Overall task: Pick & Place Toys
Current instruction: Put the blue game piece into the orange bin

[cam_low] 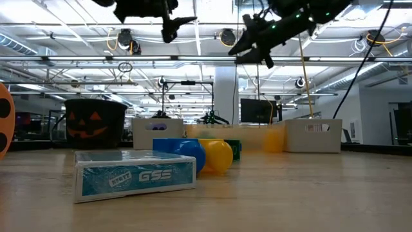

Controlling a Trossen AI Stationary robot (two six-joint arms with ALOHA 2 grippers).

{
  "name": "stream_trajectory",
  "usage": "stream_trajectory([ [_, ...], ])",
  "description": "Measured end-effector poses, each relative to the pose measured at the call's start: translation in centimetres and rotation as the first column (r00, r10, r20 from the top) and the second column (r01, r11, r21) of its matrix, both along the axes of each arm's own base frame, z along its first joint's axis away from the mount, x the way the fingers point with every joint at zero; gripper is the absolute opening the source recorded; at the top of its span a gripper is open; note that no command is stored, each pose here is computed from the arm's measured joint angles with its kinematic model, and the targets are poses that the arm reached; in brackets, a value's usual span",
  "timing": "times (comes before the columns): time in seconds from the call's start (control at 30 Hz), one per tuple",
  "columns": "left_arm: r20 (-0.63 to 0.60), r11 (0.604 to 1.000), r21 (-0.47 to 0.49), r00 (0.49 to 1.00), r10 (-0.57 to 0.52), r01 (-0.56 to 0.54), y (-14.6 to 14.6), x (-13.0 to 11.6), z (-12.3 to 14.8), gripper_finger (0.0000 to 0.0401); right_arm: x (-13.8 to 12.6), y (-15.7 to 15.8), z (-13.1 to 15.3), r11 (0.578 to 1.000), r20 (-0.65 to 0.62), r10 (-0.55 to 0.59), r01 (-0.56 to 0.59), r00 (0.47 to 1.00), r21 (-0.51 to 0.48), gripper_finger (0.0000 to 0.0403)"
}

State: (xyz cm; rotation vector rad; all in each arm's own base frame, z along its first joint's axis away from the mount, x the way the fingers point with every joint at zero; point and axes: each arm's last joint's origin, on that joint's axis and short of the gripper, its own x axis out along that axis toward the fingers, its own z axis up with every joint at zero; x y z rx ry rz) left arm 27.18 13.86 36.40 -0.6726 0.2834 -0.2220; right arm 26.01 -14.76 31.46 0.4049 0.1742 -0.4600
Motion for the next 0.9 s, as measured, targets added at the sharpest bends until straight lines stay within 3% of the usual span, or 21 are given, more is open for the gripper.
stream_trajectory([
  [0.13,-0.117,0.998,0.068,0.993,0.018,-0.01,-2.5,0.1,-0.7,0.0315,-0.4,2.9,-0.4,0.997,0.096,0.071,-0.072,0.993,0.01,0.0183],
  [0.33,-0.249,0.995,0.092,0.968,-0.024,0.048,-6.5,1.1,-1.9,0.0315,-0.2,6.9,-2.1,0.979,0.228,0.195,-0.202,0.954,0.005,0.0181],
  [0.53,-0.373,0.988,0.144,0.928,0.001,0.057,-9.9,1.5,-3.0,0.0315,0.1,10.1,-4.1,0.97,0.229,0.215,-0.235,0.949,0.065,0.018],
  [0.7,-0.464,0.99,0.139,0.883,0.072,-0.008,-12.3,1.4,-3.6,0.0314,0.4,12.1,-4.2,0.953,0.233,0.282,-0.301,0.931,0.047,0.0178],
  [0.9,-0.486,0.972,0.181,0.846,0.22,-0.149,-15.4,1.5,-3.7,0.0314,0.2,14.5,-3.9,0.92,0.201,0.39,-0.39,0.899,-0.04,0.0176],
])
